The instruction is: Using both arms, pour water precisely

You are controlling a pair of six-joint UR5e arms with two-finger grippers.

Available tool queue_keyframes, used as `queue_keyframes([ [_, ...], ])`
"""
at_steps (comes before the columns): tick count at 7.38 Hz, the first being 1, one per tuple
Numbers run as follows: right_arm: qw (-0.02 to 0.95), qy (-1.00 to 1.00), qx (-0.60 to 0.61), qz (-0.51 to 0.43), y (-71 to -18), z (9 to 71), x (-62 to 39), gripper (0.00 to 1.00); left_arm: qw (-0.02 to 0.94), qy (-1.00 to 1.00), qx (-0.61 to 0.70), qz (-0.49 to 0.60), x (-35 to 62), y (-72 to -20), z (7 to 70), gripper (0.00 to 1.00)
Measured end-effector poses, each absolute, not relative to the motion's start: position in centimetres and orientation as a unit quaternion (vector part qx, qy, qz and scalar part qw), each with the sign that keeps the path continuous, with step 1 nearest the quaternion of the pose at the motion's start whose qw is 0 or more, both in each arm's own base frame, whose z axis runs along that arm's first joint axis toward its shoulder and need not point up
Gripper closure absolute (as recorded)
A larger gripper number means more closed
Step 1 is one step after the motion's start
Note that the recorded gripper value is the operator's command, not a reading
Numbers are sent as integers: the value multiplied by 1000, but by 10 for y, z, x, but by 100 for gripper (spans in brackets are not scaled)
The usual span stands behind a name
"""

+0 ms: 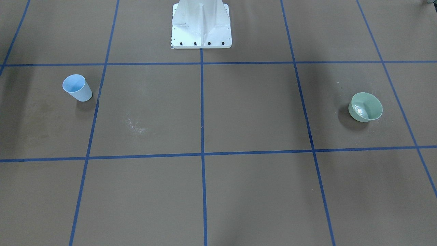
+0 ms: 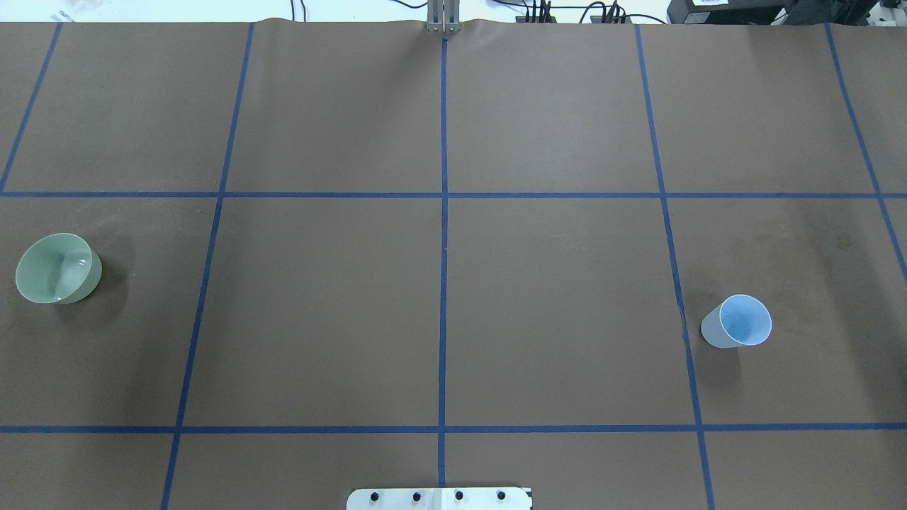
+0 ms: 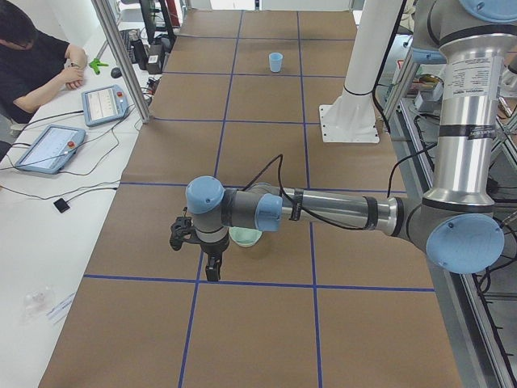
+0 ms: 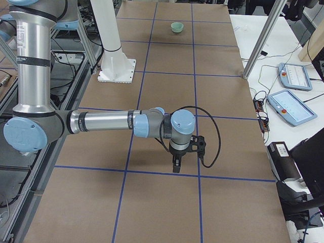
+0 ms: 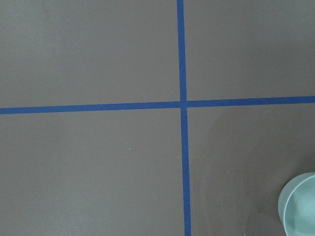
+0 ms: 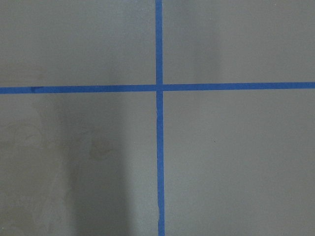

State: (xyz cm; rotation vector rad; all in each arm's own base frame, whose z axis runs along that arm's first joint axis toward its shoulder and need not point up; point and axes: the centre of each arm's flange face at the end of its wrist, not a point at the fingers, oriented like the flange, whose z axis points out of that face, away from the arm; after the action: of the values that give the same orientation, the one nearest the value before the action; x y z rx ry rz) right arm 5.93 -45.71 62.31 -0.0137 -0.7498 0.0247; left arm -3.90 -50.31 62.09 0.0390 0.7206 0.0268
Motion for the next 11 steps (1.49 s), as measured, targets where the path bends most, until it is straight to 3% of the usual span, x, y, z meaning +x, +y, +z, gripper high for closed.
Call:
queue_keyframes([
  [6, 931, -366, 7, 9, -461, 608, 59, 0, 934, 355, 40, 24, -33, -513, 604, 0],
  [9, 930, -367, 20, 5, -463, 593, 59, 0, 923, 369, 93, 62, 20, -541, 560, 0],
  [11, 930, -367, 27, 3, -465, 590, 59, 0, 918, 387, 82, 27, 68, -542, 555, 0],
])
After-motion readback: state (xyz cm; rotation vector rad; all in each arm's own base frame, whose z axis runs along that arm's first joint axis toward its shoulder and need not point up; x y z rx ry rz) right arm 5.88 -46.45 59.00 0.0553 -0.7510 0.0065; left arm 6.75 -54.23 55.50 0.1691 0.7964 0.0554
